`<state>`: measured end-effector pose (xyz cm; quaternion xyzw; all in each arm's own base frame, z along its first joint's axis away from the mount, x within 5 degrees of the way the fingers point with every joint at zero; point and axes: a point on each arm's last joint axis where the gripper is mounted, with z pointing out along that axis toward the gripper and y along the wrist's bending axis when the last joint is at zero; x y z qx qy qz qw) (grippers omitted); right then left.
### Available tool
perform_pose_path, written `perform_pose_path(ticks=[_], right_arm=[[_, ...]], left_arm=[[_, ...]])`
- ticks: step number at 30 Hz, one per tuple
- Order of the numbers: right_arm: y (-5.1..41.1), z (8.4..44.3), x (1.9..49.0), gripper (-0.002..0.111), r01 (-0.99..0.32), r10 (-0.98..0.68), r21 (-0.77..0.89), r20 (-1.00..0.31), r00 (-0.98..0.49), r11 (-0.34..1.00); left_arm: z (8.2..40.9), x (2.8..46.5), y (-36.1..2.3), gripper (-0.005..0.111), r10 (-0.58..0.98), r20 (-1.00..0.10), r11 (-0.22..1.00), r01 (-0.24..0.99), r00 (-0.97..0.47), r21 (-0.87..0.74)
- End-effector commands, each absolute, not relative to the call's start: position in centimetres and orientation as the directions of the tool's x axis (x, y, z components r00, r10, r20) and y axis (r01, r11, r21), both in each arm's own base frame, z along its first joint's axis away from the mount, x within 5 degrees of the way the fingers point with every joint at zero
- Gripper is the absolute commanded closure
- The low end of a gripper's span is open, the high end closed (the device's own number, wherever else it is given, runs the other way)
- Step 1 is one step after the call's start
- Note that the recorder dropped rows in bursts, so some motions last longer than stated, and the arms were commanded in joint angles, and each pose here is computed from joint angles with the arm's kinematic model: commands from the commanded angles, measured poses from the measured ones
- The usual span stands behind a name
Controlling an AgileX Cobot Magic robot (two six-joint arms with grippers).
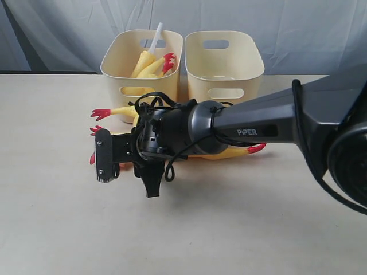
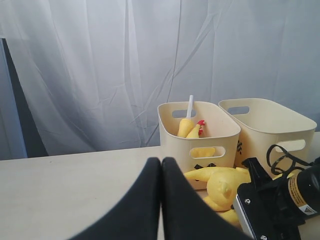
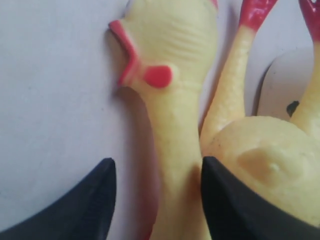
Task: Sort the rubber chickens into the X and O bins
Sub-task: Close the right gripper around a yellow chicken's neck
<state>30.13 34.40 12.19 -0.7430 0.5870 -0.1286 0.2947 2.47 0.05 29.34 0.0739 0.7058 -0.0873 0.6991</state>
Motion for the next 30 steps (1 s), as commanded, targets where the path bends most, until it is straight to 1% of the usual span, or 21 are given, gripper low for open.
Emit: perform_pose_path(ticks=[1, 6, 11, 15, 18, 30], right_arm=[[34.1, 12.7, 30.3, 0.058, -0.784, -0.954, -0.608, -0.142, 0.266, -0.128], [34.1, 13.0, 30.3, 0.059, -0.779, -0.952, -0.614, -0.144, 0.270, -0.128], [33.9, 12.8, 30.4, 0.060, -0.780, -0.958, -0.611, -0.121, 0.262, -0.136], [34.0, 12.9, 30.5, 0.060, -0.760, -0.952, -0.630, -0.108, 0.288, -0.159], [33.9, 13.0, 30.7, 0.060, -0.751, -0.955, -0.644, -0.106, 0.278, -0.147], [33.6, 10.8, 30.7, 0.060, -0.776, -0.969, -0.612, -0.064, 0.239, -0.151]], left_arm=[[29.3, 2.4, 0.0, 0.107, -0.026, -1.000, 0.972, 0.233, -0.009, -0.027], [29.3, 2.4, 0.0, 0.107, -0.026, -1.000, 0.972, 0.233, -0.009, -0.027], [29.3, 2.4, 0.0, 0.107, -0.026, -1.000, 0.972, 0.233, -0.009, -0.027], [29.3, 2.4, 0.0, 0.107, -0.026, -1.000, 0.972, 0.233, -0.009, -0.027], [29.3, 2.4, 0.0, 0.107, -0.026, -1.000, 0.972, 0.233, -0.009, -0.027], [29.3, 2.4, 0.0, 0.107, -0.026, -1.000, 0.972, 0.233, -0.009, -0.027]])
